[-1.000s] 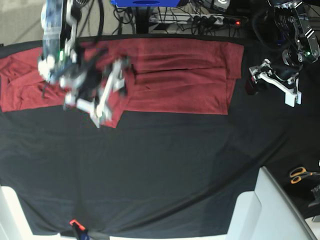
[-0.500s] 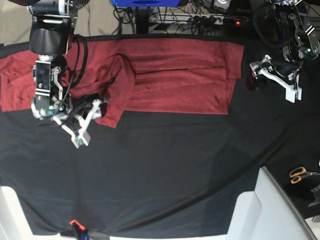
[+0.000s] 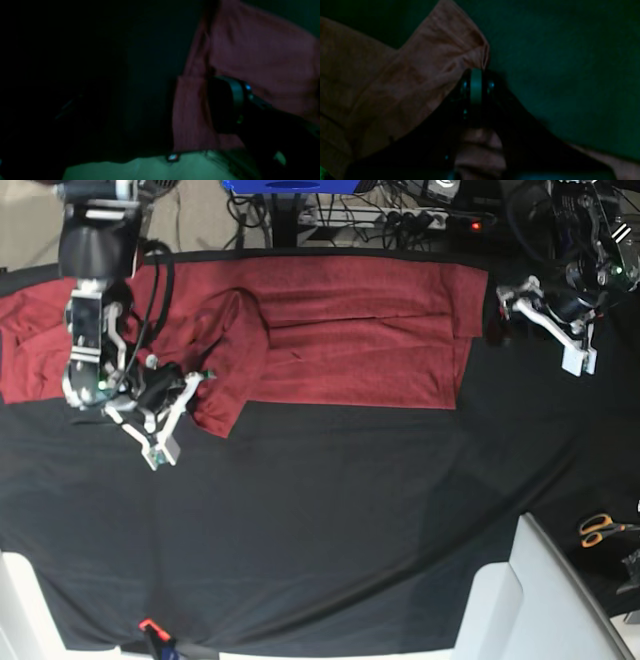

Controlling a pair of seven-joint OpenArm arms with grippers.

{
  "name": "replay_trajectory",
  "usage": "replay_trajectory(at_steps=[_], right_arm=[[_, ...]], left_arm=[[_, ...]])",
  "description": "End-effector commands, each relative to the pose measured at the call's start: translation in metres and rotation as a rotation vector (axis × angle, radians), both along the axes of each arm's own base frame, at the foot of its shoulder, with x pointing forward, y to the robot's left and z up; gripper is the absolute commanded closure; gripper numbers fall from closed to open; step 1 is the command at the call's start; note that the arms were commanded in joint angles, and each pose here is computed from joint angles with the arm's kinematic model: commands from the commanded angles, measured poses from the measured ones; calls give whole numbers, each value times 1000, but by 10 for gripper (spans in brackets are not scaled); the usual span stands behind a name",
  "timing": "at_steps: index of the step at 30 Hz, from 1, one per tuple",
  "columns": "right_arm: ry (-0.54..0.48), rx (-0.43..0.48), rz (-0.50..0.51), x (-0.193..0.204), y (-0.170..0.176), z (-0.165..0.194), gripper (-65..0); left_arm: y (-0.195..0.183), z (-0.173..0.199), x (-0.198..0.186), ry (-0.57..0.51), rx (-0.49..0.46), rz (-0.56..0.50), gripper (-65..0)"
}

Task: Fold the T-shirt properly
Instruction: 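Grasp the folded shirt edge with the right gripper and fold it over, then move the right gripper across the shirt to its opposite end and grasp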

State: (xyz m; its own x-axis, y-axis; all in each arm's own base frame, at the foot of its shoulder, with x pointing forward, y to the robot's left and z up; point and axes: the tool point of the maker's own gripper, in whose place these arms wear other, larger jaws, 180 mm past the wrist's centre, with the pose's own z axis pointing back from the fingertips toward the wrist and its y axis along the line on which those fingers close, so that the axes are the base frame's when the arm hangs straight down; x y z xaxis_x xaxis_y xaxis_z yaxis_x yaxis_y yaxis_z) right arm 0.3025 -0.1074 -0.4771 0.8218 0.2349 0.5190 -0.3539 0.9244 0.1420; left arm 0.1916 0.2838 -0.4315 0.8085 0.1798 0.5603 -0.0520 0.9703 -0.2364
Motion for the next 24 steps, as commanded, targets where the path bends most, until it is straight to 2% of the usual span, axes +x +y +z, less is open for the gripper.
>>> replay_trajectory(at_steps=[1, 5, 8, 11, 18, 21, 24], right_arm=[[-85, 19, 9, 18, 9, 25, 0], [-140, -26, 118, 1, 39, 58, 0], [-162, -6, 210, -27, 79, 75, 0], [-161, 24, 239, -53, 108, 83, 0], [-170, 134, 338, -94, 185, 95, 0], [-175, 153, 361, -94, 207, 95, 0], [-152, 211, 366, -92, 228, 95, 0]], left_arm=[[9, 11, 7, -37, 25, -5, -579], [36, 19, -5, -39, 65, 49, -579], [60, 30, -9, -54, 103, 97, -578], [78, 39, -8, -57, 140, 104, -578], [92, 52, -3, -63, 191, 76, -578], [84, 52, -3, -68, 191, 4, -578], [78, 48, -11, -54, 187, -55, -578]])
